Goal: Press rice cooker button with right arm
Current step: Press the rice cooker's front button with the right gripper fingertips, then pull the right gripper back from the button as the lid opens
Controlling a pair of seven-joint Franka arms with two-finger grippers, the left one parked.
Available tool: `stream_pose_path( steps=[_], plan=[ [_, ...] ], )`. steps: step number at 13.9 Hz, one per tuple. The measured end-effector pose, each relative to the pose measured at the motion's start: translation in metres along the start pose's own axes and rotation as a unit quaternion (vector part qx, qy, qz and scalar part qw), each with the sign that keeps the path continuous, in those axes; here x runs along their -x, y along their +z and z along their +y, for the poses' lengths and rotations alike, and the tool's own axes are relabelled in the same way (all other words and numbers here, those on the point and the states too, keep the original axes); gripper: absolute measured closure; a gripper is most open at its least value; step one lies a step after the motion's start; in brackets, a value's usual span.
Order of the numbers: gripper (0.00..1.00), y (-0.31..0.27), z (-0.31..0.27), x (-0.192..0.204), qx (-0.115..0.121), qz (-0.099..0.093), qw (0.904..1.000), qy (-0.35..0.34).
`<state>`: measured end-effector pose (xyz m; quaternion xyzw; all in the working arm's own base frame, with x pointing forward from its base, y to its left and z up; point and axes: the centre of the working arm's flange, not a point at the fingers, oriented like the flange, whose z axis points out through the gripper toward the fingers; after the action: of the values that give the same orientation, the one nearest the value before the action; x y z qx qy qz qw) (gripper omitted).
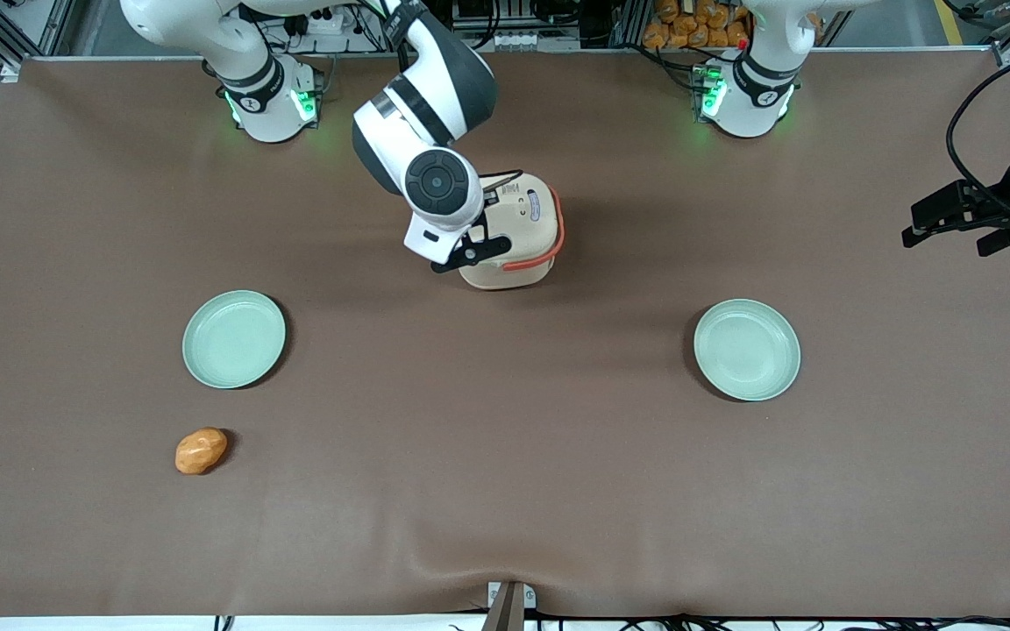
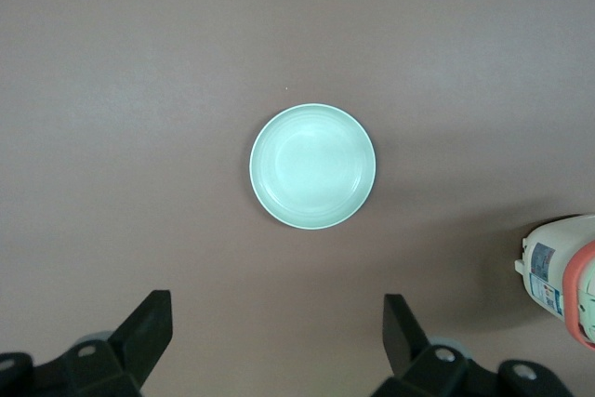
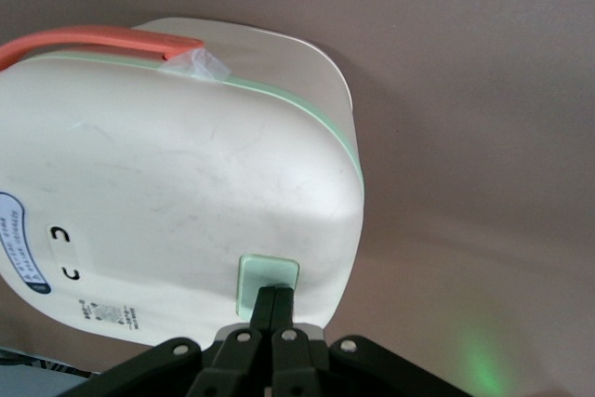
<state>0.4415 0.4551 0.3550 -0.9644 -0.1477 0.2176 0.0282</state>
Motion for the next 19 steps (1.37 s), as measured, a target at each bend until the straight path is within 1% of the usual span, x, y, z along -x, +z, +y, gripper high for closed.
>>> stream_pose_path(
  steps=[16,19],
  plan=[
    [0.99,0.004,-0.003,-0.003,0.0,0.002,1.0,-0.001],
    [0.99,-0.011,-0.006,-0.002,-0.002,0.006,1.0,-0.005]
  ],
)
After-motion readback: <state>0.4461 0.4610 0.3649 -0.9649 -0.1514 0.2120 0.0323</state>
